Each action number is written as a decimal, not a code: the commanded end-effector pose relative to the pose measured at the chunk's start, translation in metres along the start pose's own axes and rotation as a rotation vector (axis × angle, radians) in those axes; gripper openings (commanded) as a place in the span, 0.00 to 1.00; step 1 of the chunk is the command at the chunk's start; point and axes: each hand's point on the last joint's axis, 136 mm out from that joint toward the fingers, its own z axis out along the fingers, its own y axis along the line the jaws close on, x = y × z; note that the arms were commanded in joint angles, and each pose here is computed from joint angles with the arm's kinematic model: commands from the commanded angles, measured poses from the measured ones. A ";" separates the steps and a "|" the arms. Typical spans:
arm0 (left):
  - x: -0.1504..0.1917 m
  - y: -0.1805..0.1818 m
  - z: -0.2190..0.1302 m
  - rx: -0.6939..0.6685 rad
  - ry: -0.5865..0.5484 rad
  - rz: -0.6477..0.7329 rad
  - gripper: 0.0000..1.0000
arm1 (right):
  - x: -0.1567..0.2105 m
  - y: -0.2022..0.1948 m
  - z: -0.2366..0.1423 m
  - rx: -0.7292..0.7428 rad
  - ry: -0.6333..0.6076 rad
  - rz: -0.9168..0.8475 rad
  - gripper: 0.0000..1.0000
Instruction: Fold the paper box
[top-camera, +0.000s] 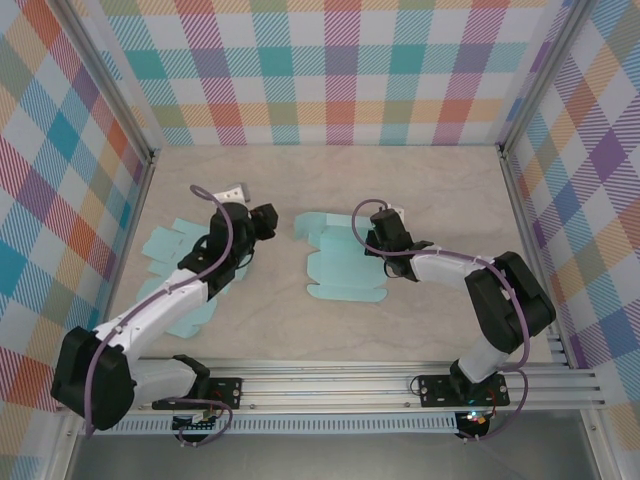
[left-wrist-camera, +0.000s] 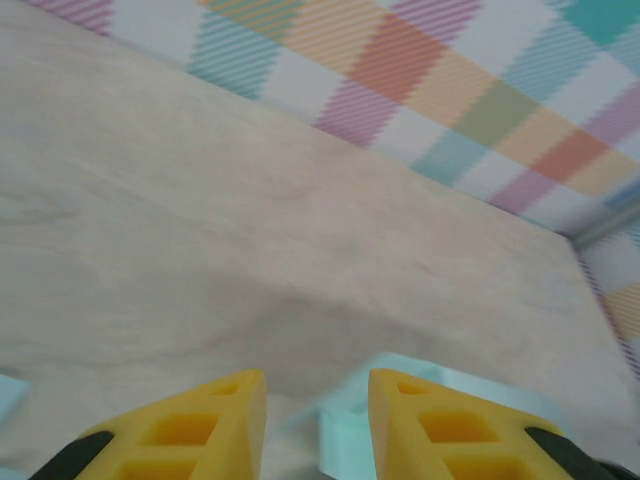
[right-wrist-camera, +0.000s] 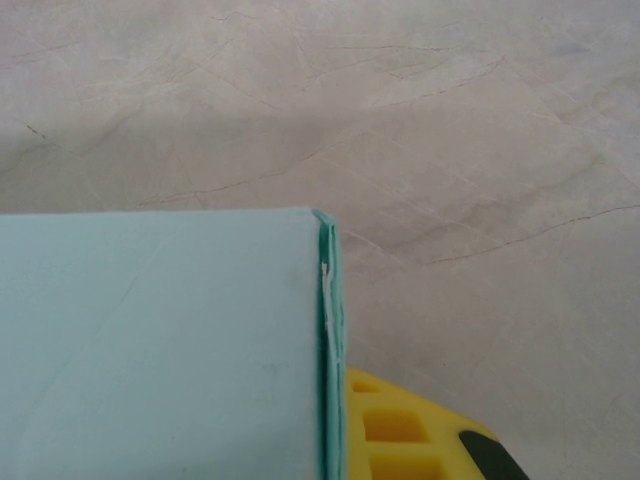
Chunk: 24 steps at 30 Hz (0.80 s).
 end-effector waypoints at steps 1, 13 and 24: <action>0.005 0.029 0.024 -0.125 0.039 0.062 0.32 | -0.010 0.009 -0.008 -0.037 -0.026 0.008 0.00; 0.061 0.015 0.123 -0.017 0.222 0.070 0.23 | -0.007 0.011 -0.004 -0.045 -0.014 0.004 0.00; 0.116 -0.016 0.109 0.181 0.336 0.091 0.19 | -0.004 0.011 0.007 -0.021 0.012 0.001 0.00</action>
